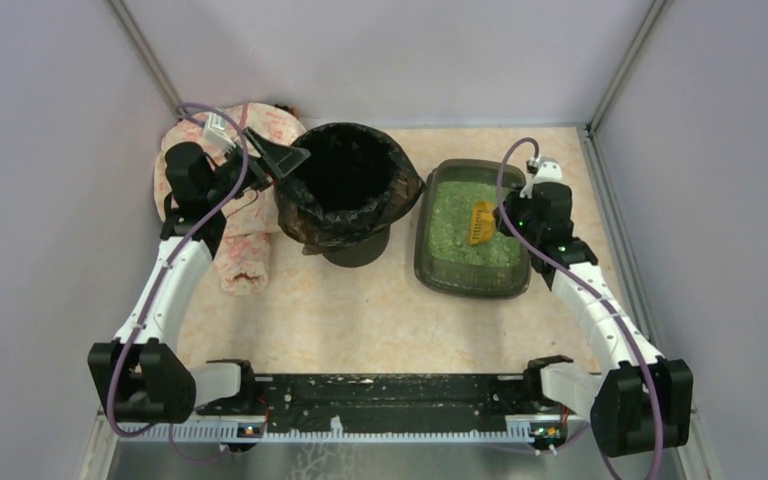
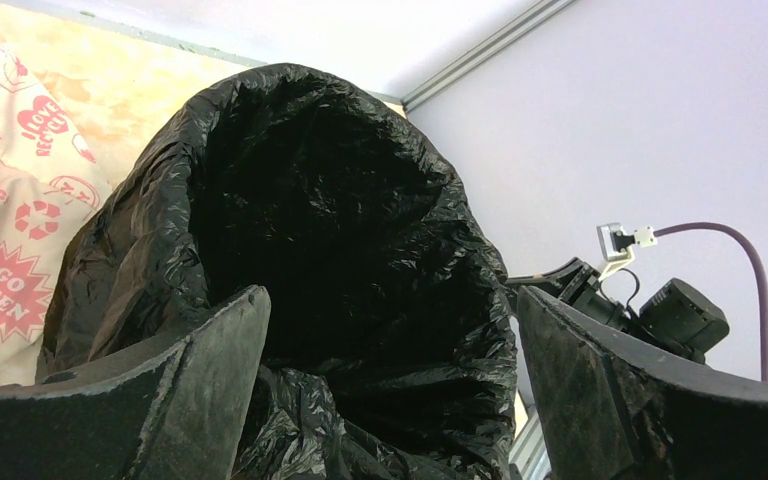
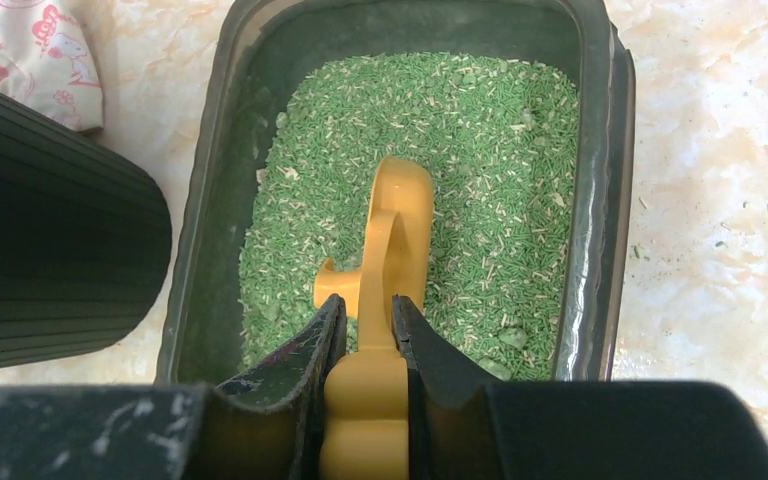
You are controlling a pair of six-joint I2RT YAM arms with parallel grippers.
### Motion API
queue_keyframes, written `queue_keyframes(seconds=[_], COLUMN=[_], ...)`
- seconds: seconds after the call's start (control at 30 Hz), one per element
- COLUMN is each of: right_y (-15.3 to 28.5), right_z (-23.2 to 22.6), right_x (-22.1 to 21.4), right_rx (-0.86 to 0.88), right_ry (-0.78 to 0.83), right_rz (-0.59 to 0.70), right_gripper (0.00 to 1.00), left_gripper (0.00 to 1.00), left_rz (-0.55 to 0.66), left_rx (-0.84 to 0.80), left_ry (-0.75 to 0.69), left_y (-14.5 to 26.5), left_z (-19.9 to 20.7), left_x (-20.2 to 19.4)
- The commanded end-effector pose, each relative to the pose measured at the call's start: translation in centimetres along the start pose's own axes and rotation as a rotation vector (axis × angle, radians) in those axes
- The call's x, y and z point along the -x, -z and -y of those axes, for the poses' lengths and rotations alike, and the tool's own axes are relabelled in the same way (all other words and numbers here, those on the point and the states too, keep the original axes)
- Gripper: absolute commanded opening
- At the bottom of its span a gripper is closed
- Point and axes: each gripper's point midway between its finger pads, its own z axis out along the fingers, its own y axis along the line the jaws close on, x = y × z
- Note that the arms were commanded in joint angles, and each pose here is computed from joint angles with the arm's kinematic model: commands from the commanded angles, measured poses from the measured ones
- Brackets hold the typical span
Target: Clean the litter box
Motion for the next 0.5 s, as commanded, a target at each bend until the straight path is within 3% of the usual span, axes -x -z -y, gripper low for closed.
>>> queue_keyframes(seconds=[0.0, 0.47], right_y=[-0.4, -3.9], right_z=[-0.2, 1.3], right_x=[0.5, -4.0], right_rx=[0.046, 0.264], right_ry=[-0.041, -0.354], right_rz=[0.009, -0.122], right_gripper=[0.0, 0.0], left_gripper=[0.99, 0.99], left_rz=[0.004, -0.005], left_rx=[-0.02, -0.022], left_ry=[-0.006, 0.005], left_y=[-0.1, -0.2], left_z=[0.0, -0.2], left_x=[0.2, 0.1])
